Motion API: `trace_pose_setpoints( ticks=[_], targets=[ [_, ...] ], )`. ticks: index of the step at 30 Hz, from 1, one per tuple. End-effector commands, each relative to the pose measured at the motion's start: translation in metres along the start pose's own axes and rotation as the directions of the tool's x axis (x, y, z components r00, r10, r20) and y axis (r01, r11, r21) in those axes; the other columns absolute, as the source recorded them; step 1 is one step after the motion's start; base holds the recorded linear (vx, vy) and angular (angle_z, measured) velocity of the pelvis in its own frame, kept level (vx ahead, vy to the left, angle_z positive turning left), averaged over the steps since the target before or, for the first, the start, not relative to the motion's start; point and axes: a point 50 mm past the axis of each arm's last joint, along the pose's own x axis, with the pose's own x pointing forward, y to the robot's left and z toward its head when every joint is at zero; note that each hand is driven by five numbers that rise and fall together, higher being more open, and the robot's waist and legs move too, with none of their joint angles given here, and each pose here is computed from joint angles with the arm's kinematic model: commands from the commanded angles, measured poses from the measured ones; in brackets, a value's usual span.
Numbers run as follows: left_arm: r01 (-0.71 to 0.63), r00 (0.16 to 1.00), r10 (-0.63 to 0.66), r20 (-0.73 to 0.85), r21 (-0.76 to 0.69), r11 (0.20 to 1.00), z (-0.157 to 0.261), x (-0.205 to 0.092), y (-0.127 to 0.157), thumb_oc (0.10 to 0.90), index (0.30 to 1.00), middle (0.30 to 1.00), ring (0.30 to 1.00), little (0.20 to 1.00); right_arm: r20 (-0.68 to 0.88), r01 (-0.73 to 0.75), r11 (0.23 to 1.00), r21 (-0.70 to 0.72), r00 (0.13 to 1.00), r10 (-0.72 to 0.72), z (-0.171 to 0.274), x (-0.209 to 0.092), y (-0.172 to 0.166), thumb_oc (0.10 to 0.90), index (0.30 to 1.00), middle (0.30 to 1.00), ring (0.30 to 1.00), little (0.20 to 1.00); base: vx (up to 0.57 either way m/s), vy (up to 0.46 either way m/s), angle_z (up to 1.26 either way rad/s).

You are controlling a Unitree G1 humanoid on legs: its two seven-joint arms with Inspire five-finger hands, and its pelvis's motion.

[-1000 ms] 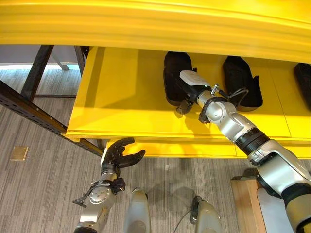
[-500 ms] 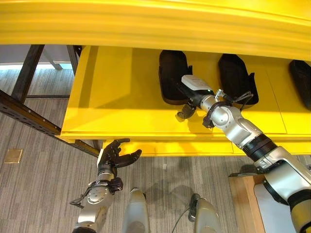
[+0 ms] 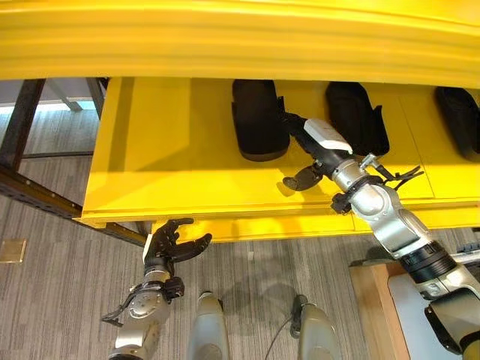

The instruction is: Move parts from the plastic box to the shelf.

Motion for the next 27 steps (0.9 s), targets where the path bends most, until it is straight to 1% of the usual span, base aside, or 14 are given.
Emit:
trace_pose_setpoints(
  ticks=[1, 2, 4, 5, 10, 12, 14, 19, 21, 22, 24, 25, 27],
  targets=[
    [0.038, 0.981, -0.045, 0.187, 0.042, 0.998, 0.036, 0.003, -0.004, 0.900, 1.000, 1.000, 1.000, 1.000, 0.167, 0.207, 0.978, -0.004, 0.965, -0.204, 0.025, -0.004, -0.042, 0.900, 1.000, 1.000, 1.000, 1.000, 0.02, -0.007, -0.15],
    [0.039, 0.982, -0.046, 0.185, 0.043, 0.998, 0.036, 0.003, -0.004, 0.900, 1.000, 1.000, 1.000, 1.000, 0.165, 0.207, 0.978, -0.004, 0.965, -0.203, 0.025, -0.005, -0.042, 0.900, 1.000, 1.000, 1.000, 1.000, 0.02, -0.008, -0.12],
    [0.034, 0.984, -0.041, 0.174, 0.047, 0.998, 0.032, 0.001, -0.003, 0.900, 1.000, 1.000, 1.000, 1.000, 0.131, 0.228, 0.974, 0.017, 0.965, -0.228, 0.015, -0.022, -0.039, 0.900, 1.000, 1.000, 1.000, 1.000, 0.01, -0.006, -0.06],
    [0.035, 0.984, -0.043, 0.173, 0.048, 0.998, 0.032, 0.001, -0.003, 0.900, 1.000, 1.000, 1.000, 1.000, 0.129, 0.228, 0.974, 0.017, 0.965, -0.228, 0.015, -0.022, -0.039, 0.900, 1.000, 1.000, 1.000, 1.000, 0.00, 0.000, 0.00],
    [0.024, 0.987, -0.032, 0.157, 0.048, 0.999, 0.027, -0.002, -0.002, 0.900, 1.000, 1.000, 1.000, 1.000, 0.076, 0.256, 0.966, 0.030, 0.963, -0.257, 0.002, -0.046, -0.035, 0.900, 1.000, 1.000, 1.000, 1.000, 0.01, -0.010, -0.08],
    [0.013, 0.988, -0.020, 0.151, 0.045, 0.999, 0.024, -0.004, 0.000, 0.900, 1.000, 1.000, 1.000, 1.000, 0.038, 0.286, 0.957, 0.056, 0.957, -0.288, -0.005, -0.059, -0.032, 0.900, 1.000, 1.000, 1.000, 1.000, 0.03, -0.014, 0.02],
    [0.003, 0.989, -0.010, 0.147, 0.046, 0.999, 0.022, -0.005, 0.002, 0.900, 1.000, 1.000, 1.000, 1.000, -0.011, 0.322, 0.940, 0.111, 0.946, -0.323, -0.012, -0.075, -0.025, 0.900, 1.000, 1.000, 1.000, 1.000, 0.03, -0.003, -0.04],
    [-0.003, 0.992, -0.003, 0.127, 0.053, 0.999, 0.015, -0.009, 0.003, 0.900, 1.000, 1.000, 1.000, 1.000, -0.114, 0.358, 0.916, 0.182, 0.933, -0.342, -0.025, -0.101, -0.010, 0.900, 1.000, 1.000, 1.000, 1.000, 0.03, 0.005, -0.03],
    [-0.010, 0.993, 0.003, 0.118, 0.053, 0.999, 0.011, -0.010, 0.005, 0.900, 1.000, 1.000, 1.000, 1.000, -0.165, 0.377, 0.899, 0.222, 0.923, -0.346, -0.031, -0.113, -0.004, 0.900, 1.000, 1.000, 1.000, 1.000, 0.07, 0.015, 0.00],
    [-0.015, 0.994, 0.010, 0.110, 0.048, 0.999, 0.009, -0.012, 0.006, 0.900, 1.000, 1.000, 1.000, 1.000, -0.211, 0.391, 0.881, 0.265, 0.915, -0.342, -0.036, -0.122, 0.003, 0.900, 1.000, 1.000, 1.000, 1.000, 0.08, 0.021, 0.05],
    [-0.021, 0.995, 0.016, 0.098, 0.044, 0.999, 0.005, -0.014, 0.006, 0.900, 1.000, 1.000, 1.000, 1.000, -0.245, 0.404, 0.857, 0.321, 0.909, -0.336, -0.038, -0.130, 0.010, 0.900, 1.000, 1.000, 1.000, 1.000, 0.08, 0.011, 0.03],
    [-0.020, 0.995, 0.016, 0.097, 0.045, 0.999, 0.004, -0.014, 0.006, 0.900, 1.000, 1.000, 1.000, 1.000, -0.246, 0.403, 0.857, 0.322, 0.909, -0.335, -0.038, -0.131, 0.010, 0.900, 1.000, 1.000, 1.000, 1.000, 0.06, 0.010, -0.02],
    [-0.021, 0.996, 0.018, 0.086, 0.040, 0.999, 0.001, -0.017, 0.006, 0.900, 1.000, 1.000, 1.000, 1.000, -0.281, 0.429, 0.829, 0.359, 0.897, -0.342, -0.040, -0.138, 0.015, 0.900, 1.000, 1.000, 1.000, 1.000, 0.06, 0.024, -0.11]
  ],
)
